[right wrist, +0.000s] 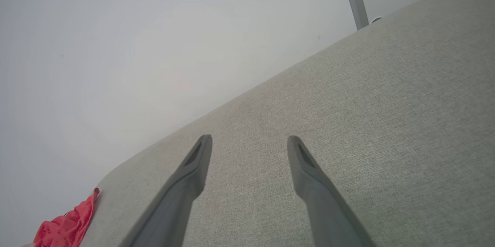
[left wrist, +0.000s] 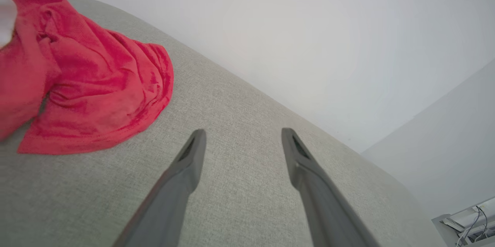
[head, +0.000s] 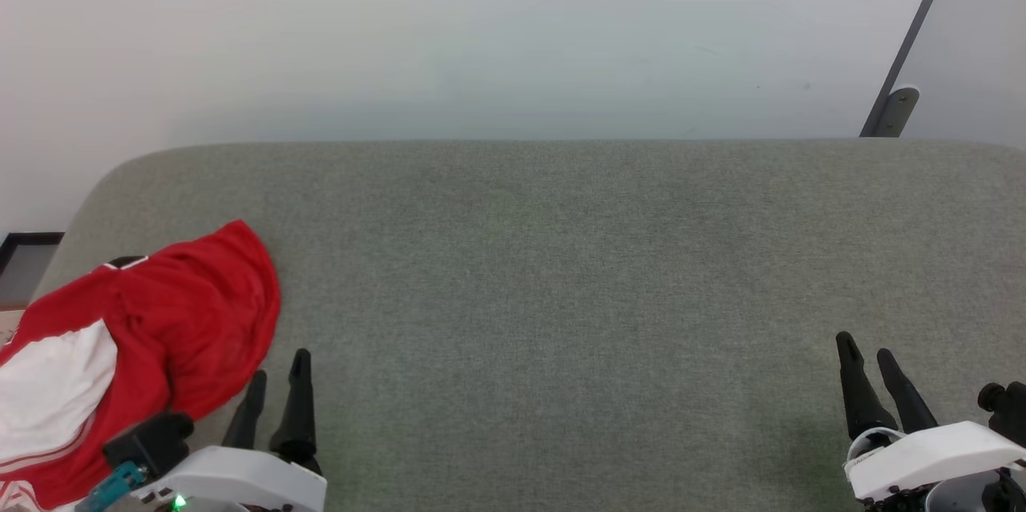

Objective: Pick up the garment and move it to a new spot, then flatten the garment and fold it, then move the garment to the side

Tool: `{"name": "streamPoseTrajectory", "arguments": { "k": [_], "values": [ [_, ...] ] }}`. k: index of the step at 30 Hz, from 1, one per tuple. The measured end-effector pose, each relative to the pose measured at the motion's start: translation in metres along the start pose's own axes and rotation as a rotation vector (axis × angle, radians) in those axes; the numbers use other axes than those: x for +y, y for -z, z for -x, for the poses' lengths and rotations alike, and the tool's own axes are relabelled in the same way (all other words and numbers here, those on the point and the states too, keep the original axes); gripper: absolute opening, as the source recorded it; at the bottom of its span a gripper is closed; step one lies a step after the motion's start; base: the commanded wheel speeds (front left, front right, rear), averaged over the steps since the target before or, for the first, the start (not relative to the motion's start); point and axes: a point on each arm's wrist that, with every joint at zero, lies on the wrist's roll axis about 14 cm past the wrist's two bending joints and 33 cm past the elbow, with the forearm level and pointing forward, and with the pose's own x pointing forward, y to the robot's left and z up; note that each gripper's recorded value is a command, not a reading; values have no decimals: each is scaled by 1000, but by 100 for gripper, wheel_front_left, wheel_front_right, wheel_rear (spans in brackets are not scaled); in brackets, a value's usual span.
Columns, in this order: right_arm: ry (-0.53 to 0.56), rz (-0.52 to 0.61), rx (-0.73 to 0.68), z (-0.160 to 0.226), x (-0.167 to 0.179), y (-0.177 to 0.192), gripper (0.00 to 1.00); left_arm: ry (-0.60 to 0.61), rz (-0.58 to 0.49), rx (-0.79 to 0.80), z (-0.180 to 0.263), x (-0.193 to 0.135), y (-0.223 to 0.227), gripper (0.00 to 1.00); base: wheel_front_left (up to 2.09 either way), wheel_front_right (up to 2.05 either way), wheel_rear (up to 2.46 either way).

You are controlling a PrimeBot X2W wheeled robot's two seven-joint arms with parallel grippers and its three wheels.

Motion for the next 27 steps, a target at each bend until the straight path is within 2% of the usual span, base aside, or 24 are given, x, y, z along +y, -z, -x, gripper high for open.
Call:
{"name": "streamPoseTrajectory", "arguments": {
  "k": [27],
  "values": [
    [-47,236,-36,-1,10,-10,100,61,-228,-69,1,-4,-10,100,0,0,0]
  ]
}}
